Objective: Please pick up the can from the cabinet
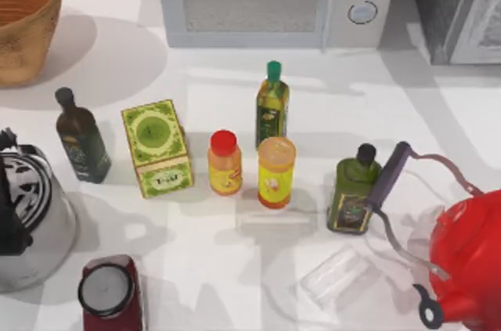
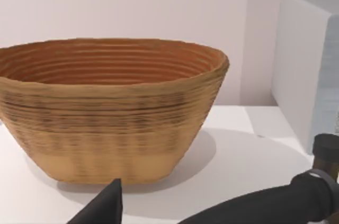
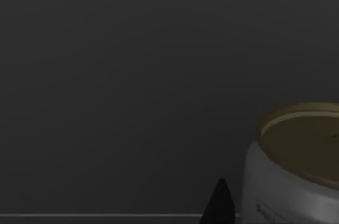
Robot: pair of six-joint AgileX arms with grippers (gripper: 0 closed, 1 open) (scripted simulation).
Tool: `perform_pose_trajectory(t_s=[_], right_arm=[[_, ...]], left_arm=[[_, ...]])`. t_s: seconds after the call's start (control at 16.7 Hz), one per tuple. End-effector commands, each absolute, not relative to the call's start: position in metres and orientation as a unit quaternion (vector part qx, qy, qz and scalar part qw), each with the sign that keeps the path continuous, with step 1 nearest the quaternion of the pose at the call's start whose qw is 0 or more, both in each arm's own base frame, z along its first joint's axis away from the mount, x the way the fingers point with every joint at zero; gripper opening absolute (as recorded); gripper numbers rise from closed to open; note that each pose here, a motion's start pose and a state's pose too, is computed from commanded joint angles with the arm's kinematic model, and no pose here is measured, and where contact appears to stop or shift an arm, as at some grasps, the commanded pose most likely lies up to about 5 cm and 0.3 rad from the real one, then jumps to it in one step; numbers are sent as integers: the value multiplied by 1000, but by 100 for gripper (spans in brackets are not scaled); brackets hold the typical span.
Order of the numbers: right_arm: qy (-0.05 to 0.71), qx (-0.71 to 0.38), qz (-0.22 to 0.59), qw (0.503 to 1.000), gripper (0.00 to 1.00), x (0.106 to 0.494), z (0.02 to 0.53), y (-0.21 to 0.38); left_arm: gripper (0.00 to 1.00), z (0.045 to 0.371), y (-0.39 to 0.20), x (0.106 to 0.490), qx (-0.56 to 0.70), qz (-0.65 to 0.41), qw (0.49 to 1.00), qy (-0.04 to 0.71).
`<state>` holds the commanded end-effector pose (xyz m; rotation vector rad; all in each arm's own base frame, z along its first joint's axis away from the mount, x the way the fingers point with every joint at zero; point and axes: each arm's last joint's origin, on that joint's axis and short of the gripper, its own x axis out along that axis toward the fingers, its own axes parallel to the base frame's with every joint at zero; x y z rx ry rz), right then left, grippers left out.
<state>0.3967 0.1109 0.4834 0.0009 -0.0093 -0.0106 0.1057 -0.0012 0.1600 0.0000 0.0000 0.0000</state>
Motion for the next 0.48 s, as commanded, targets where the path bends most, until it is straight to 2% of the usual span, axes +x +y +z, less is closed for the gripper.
perform_pose_trajectory(t_s=[0.48], right_arm=[[-5, 0, -5, 1000, 0, 397, 483, 111]], left_arm=[[100, 160, -1, 106, 0, 0, 1000, 0]])
